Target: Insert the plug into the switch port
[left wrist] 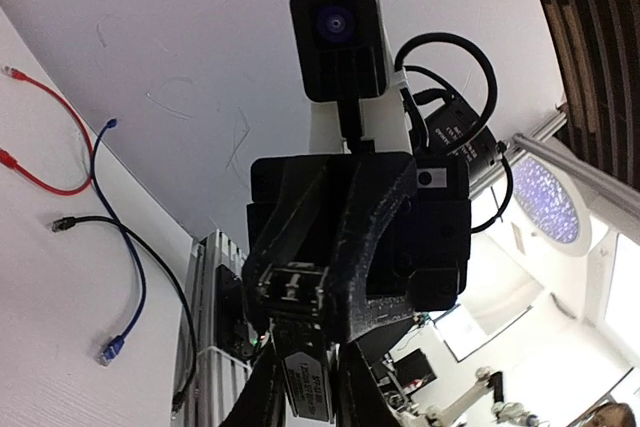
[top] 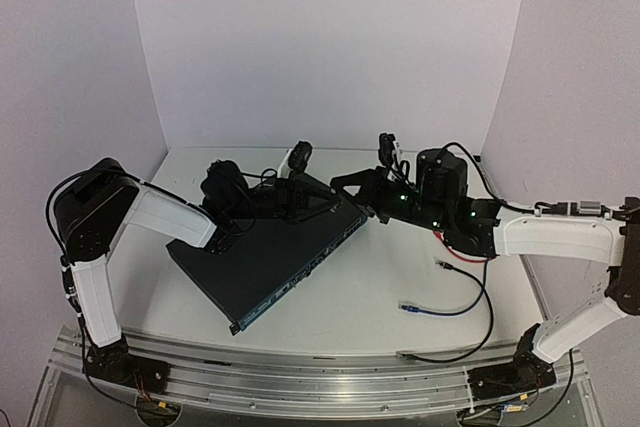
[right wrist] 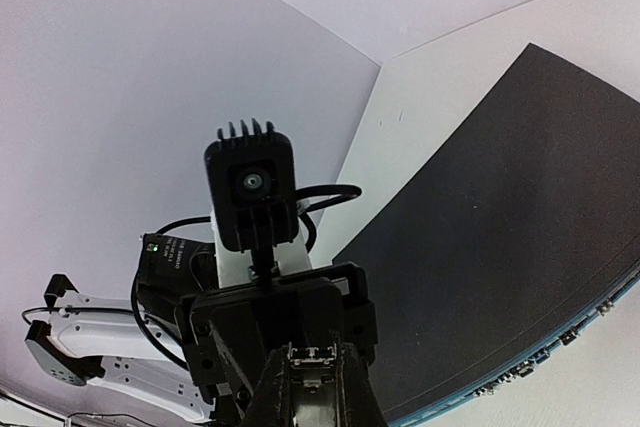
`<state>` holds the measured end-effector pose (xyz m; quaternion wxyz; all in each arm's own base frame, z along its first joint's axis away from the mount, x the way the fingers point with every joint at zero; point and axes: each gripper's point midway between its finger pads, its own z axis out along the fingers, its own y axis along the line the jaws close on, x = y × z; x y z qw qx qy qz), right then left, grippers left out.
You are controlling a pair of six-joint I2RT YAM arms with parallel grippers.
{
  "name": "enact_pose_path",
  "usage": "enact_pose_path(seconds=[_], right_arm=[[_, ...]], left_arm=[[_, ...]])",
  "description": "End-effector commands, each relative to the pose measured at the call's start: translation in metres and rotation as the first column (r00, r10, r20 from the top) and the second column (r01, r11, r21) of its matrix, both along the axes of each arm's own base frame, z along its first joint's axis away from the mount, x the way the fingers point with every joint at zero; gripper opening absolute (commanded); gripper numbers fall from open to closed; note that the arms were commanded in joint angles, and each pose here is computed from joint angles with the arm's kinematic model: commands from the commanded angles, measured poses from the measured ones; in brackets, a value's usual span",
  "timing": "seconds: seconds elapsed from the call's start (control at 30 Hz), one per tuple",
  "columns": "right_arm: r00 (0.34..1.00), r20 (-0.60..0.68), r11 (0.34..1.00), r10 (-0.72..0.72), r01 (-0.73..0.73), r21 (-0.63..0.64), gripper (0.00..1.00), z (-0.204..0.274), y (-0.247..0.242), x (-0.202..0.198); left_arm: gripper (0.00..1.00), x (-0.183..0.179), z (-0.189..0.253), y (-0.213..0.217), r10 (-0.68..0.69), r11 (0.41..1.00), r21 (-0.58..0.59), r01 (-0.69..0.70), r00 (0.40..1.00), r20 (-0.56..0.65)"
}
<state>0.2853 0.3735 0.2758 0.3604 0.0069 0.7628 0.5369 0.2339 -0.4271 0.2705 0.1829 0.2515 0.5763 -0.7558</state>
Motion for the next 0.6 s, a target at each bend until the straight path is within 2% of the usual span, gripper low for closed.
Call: enact_pose_path(seconds=[0.0,0.03,0.13,0.17,0.2,0.33,0.37,0.4,0.43,0.47,0.57], right_arm=[[0.999,0.03,1.0,0.016,-0.017,0.017,0.02,0.009,0.004,-0.001],[0.999,0.032,1.0,0.018,-0.019,0.019,0.03,0.01,0.004,-0.001],[0.999,0.031,0.999,0.025,-0.026,0.019,0.14,0.01,0.004,-0.003],[0.999,0.031,0.999,0.026,-0.027,0.02,0.2,0.01,0.004,-0.003],[0.999,0.032,0.999,0.028,-0.028,0.018,0.29,0.01,0.003,-0.004],[0.999,0.045,1.0,0.028,-0.029,0.004,0.48,0.007,-0.006,-0.01],[0.998,0.053,1.0,0.023,-0.023,-0.004,0.51,0.007,-0.011,-0.011],[0.998,0.06,1.0,0.013,-0.012,-0.016,0.52,0.006,-0.017,-0.013],[0.998,0.061,0.999,0.003,-0.001,-0.034,0.52,0.004,-0.023,-0.014],[0.997,0.065,0.997,-0.034,0.038,-0.068,0.53,0.002,-0.034,-0.014],[0.992,0.071,0.98,-0.102,0.112,-0.165,0.55,-0.003,-0.063,-0.018]], left_arm=[[0.04,-0.006,0.026,0.003,-0.026,0.997,-0.067,0.032,0.996,0.088],[0.01,-0.006,0.026,0.003,-0.027,0.997,-0.065,0.033,0.996,0.087],[0.0,-0.004,0.025,0.002,-0.03,0.998,-0.055,0.034,0.996,0.088],[0.0,-0.003,0.024,0.001,-0.034,0.998,-0.046,0.038,0.995,0.096],[0.0,-0.002,0.023,0.0,-0.048,0.998,-0.028,0.052,0.992,0.118],[0.0,0.004,-0.001,-0.016,-0.128,0.983,0.153,0.1,0.973,0.19],[0.0,0.008,-0.01,-0.019,-0.13,0.974,0.213,0.084,0.968,0.215],[0.0,0.016,-0.016,-0.022,-0.106,0.969,0.244,0.033,0.95,0.294],[0.0,0.022,-0.028,-0.022,-0.098,0.947,0.32,-0.007,0.946,0.309],[0.0,0.03,-0.034,-0.022,-0.081,0.933,0.353,-0.067,0.918,0.389],[0.0,0.04,-0.054,-0.012,-0.108,0.872,0.465,-0.154,0.866,0.489]])
